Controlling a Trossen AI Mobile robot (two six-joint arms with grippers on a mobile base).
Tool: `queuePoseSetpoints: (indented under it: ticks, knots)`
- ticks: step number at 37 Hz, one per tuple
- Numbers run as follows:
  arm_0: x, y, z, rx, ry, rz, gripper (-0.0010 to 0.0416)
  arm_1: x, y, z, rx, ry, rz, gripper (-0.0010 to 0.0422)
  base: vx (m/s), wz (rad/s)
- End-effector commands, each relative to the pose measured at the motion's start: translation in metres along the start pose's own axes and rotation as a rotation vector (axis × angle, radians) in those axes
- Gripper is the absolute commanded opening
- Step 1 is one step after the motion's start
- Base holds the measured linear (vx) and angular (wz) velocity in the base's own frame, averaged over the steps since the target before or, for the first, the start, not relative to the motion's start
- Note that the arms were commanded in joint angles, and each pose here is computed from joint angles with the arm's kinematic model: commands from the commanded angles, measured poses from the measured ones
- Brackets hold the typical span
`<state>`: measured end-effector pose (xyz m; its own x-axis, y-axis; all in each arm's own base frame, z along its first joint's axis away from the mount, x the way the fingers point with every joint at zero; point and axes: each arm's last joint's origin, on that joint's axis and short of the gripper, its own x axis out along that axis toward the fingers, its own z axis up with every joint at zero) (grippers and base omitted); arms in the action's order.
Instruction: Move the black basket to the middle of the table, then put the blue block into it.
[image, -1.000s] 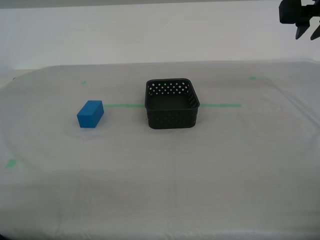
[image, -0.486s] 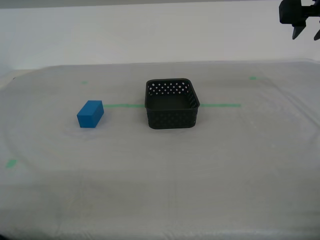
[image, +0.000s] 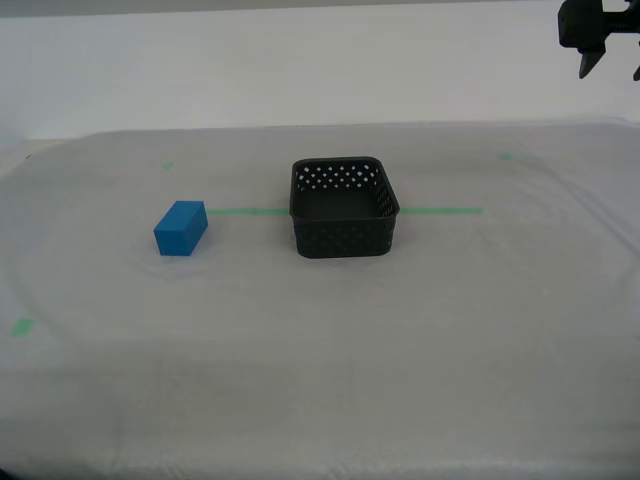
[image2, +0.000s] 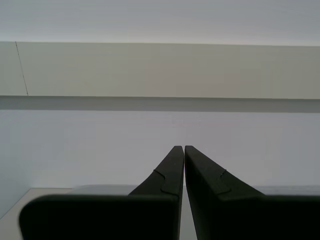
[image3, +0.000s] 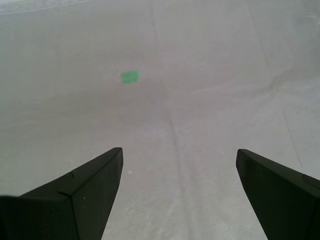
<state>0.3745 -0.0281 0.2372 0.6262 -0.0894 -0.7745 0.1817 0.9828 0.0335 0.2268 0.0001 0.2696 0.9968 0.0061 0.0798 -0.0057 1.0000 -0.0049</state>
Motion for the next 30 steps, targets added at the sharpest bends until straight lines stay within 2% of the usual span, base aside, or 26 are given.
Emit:
queuePoseSetpoints:
  ticks: [1,24,30]
  knots:
    - [-0.0004,0.0001,0.0005,0.001,-0.003,-0.001,0.0307,-0.0001,0.0,0.0006,0.001,-0.005,0.001,0.0,0.0,0.0]
    - [-0.0004,0.0001,0.0004,0.001,-0.003,-0.001,0.0247,0.0,0.0,0.0007,0.001,-0.005,0.001,0.0,0.0,0.0]
    - [-0.0004,0.0001,0.0003,0.001,-0.002,-0.001,0.0244,0.0,-0.0001,0.0007,-0.004,-0.005,0.0,0.0,0.0,0.0]
